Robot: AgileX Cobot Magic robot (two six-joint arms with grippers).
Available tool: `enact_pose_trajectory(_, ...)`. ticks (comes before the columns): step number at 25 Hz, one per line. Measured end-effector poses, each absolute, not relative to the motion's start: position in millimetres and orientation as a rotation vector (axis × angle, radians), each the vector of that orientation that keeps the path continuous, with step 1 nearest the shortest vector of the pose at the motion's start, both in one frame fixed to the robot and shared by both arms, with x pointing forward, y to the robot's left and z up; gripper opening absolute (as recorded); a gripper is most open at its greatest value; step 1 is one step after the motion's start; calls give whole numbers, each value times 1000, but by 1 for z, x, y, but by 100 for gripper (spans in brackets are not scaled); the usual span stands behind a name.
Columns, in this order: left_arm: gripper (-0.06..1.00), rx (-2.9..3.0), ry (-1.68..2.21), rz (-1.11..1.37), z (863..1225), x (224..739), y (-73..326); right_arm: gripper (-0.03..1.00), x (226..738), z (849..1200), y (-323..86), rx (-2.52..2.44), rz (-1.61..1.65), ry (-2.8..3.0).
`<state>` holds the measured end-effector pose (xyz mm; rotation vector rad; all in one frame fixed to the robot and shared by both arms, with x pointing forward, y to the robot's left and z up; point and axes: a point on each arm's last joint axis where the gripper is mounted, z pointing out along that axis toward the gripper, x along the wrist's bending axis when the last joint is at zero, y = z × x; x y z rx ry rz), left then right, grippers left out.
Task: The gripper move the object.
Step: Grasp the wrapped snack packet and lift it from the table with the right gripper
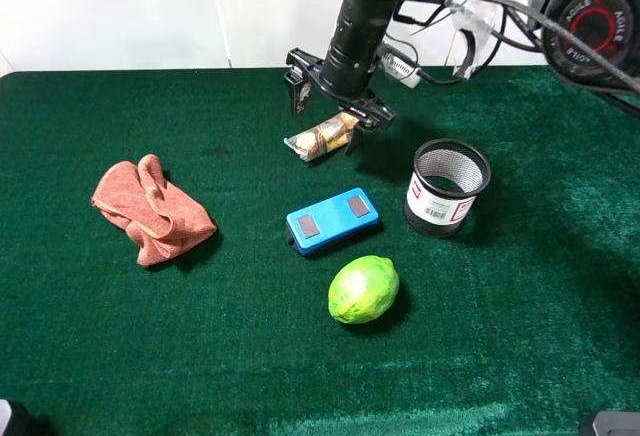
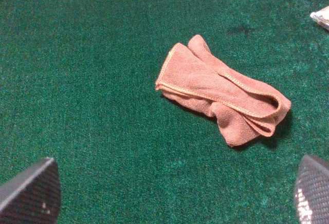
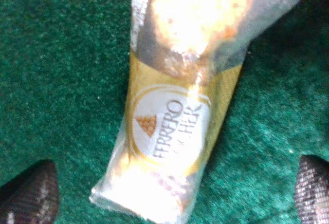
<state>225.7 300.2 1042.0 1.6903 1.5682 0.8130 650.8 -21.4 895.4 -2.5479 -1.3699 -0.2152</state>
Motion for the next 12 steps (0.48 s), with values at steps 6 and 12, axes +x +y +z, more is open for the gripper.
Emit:
enact_pose_trajectory(6,91,1690,1568,813,1042,226,300,70,652,880,-20,-2557,-206,-1343)
enact_pose_trajectory(12,91,1690,1568,813,1042,226,300,70,653,878,-20,-2565,-210,-1331)
